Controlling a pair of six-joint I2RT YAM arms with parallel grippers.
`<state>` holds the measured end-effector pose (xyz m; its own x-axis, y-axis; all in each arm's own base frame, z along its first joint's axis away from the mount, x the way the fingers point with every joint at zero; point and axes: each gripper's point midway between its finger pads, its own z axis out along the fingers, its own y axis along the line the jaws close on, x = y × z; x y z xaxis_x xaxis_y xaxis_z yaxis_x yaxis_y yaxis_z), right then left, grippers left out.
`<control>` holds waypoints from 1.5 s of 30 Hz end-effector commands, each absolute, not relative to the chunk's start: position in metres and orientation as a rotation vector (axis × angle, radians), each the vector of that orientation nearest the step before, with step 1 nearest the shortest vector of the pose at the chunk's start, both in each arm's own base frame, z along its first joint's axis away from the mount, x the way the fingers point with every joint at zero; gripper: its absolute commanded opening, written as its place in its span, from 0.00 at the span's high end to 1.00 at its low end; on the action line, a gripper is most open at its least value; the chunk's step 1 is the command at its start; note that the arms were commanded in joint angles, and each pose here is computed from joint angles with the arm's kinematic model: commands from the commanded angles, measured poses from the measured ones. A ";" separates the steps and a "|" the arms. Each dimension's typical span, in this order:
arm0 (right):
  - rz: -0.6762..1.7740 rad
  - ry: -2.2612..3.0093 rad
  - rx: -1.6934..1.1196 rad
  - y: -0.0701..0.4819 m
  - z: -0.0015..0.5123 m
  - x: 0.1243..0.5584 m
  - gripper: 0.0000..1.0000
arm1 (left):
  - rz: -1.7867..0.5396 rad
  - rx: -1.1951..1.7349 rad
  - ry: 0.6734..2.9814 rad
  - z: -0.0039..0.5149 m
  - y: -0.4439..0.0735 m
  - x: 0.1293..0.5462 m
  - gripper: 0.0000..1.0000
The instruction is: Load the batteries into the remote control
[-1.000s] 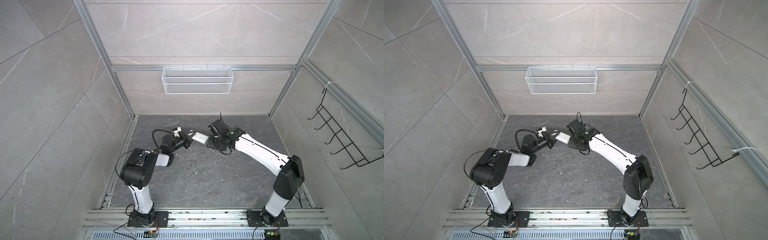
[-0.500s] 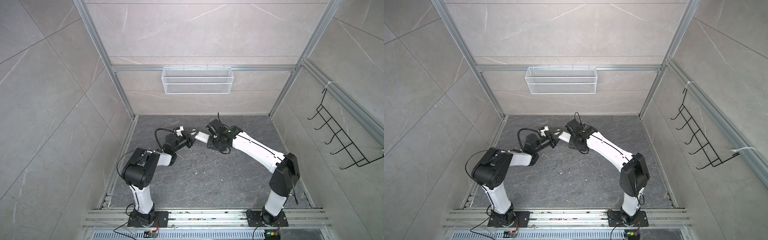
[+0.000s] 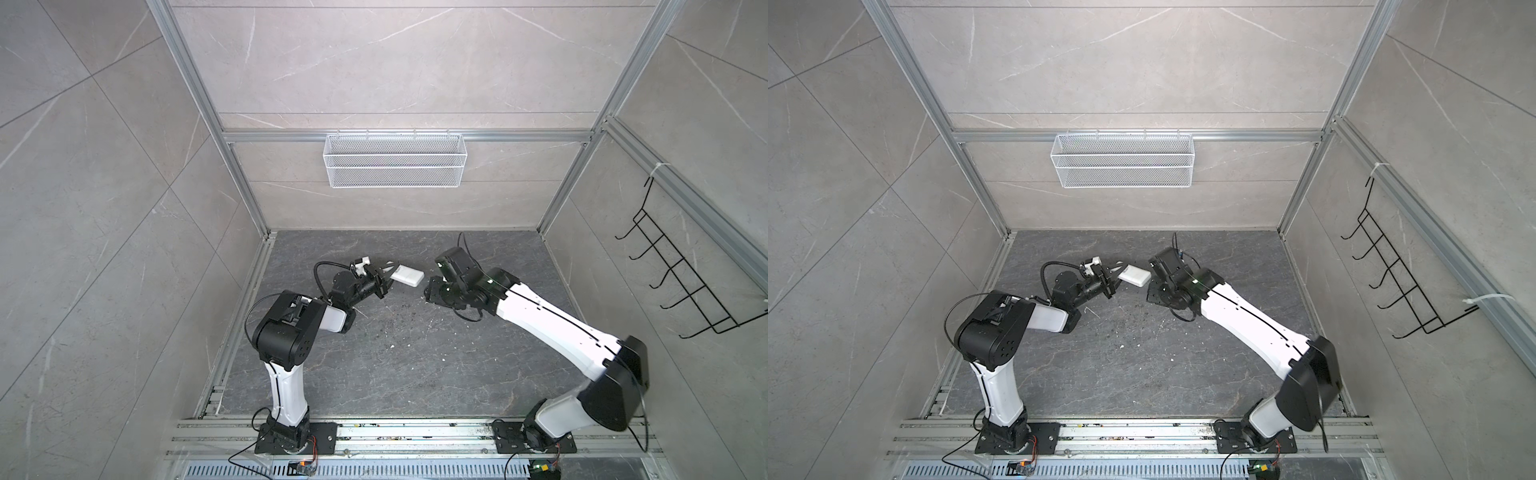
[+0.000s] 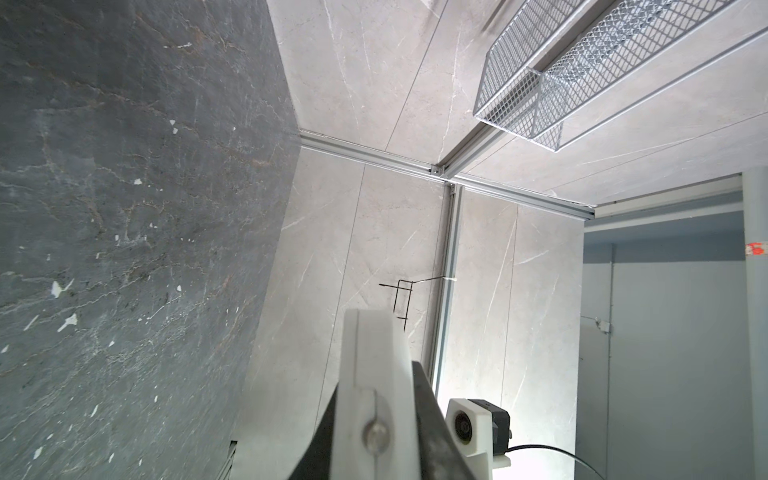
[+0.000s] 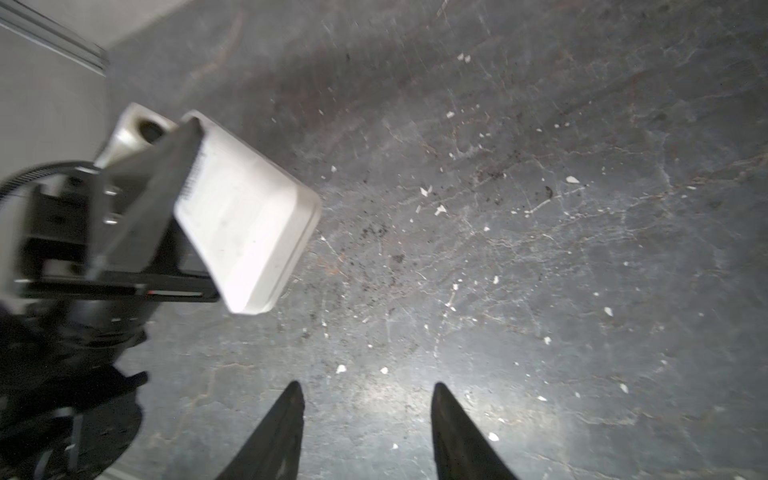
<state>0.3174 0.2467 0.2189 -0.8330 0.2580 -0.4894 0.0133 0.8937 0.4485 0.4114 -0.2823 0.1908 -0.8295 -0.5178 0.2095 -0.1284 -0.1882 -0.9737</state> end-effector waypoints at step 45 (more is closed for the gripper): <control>1.239 2.238 0.760 0.291 0.188 0.373 0.88 | -2.284 -0.750 1.618 0.252 -0.289 0.408 1.00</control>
<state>0.3844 0.2921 0.2158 -0.7197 0.6832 -0.1235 0.2001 0.3745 0.9054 0.4121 -0.2856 0.1924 -0.7918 -0.5098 0.3364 -0.2249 -0.2687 -0.9366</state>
